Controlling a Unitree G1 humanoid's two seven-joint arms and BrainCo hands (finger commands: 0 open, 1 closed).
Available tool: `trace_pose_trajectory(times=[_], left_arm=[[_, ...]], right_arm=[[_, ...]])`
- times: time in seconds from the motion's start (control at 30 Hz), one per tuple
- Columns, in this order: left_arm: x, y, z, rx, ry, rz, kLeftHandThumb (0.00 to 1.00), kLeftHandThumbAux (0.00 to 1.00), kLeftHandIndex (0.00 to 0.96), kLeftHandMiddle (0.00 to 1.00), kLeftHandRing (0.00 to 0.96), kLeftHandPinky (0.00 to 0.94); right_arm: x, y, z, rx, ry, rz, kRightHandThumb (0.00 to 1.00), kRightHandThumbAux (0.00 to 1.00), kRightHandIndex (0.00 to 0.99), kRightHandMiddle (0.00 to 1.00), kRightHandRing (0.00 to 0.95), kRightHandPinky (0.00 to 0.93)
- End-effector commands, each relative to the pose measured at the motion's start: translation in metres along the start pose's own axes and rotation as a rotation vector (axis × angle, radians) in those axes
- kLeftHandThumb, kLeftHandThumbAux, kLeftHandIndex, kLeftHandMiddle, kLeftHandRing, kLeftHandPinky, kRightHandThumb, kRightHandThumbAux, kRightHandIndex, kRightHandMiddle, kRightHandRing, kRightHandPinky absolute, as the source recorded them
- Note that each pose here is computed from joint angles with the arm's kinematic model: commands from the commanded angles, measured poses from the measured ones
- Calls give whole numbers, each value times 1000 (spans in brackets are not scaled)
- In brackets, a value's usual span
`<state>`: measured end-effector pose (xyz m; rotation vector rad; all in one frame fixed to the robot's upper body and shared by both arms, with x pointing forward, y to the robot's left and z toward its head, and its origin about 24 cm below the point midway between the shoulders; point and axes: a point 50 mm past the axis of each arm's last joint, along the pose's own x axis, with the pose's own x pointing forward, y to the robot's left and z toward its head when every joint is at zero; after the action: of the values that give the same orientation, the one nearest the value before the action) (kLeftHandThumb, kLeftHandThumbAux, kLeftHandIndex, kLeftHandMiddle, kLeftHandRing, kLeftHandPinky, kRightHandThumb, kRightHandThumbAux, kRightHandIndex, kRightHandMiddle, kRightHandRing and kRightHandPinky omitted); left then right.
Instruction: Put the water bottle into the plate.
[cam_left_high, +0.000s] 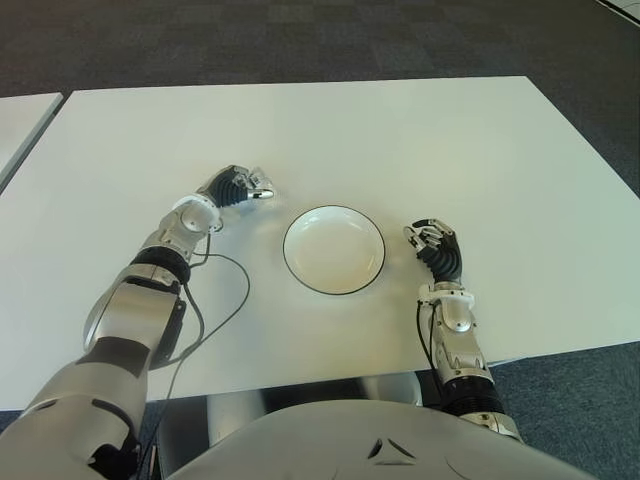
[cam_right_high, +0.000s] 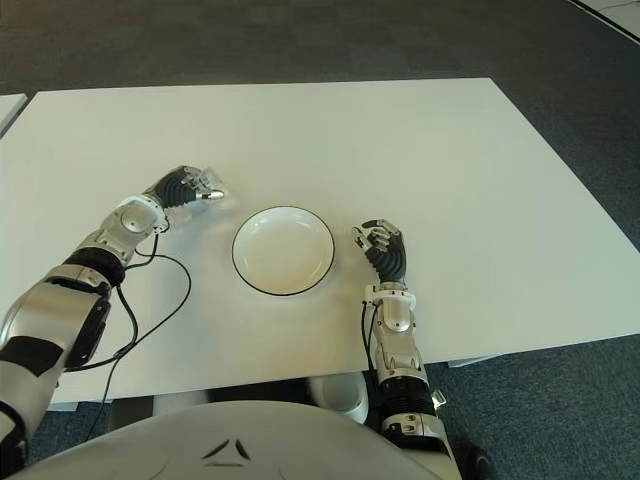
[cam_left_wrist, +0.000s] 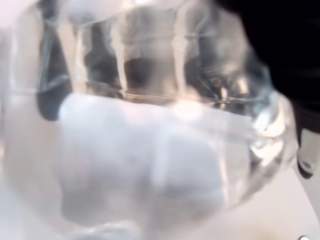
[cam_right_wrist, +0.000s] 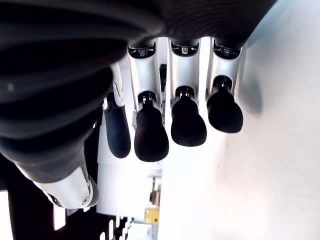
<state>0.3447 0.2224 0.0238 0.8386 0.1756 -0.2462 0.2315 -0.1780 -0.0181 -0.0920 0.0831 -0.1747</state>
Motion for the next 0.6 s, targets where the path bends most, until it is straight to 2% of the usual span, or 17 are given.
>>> trace_pose_trajectory(times=[0.03, 0.27, 0.4, 0.6], left_arm=[[1, 14, 11, -35, -82, 43, 749, 699, 443, 902, 893, 864], [-2, 26, 35, -29, -225, 90, 748, 700, 442, 904, 894, 859], [-5, 26, 41, -13, -273, 111, 748, 700, 442, 906, 894, 857], [-13, 25, 65, 16, -400, 130, 748, 700, 442, 907, 894, 845]], right_arm=[[-11, -1, -21, 4, 117, -6, 706, 728, 439, 761, 751, 732], [-12, 1, -19, 13, 109, 6, 706, 729, 438, 757, 747, 728], [-12, 1, -19, 14, 109, 7, 705, 729, 438, 759, 748, 727], [-13, 1, -19, 12, 102, 7, 705, 729, 438, 766, 754, 735]])
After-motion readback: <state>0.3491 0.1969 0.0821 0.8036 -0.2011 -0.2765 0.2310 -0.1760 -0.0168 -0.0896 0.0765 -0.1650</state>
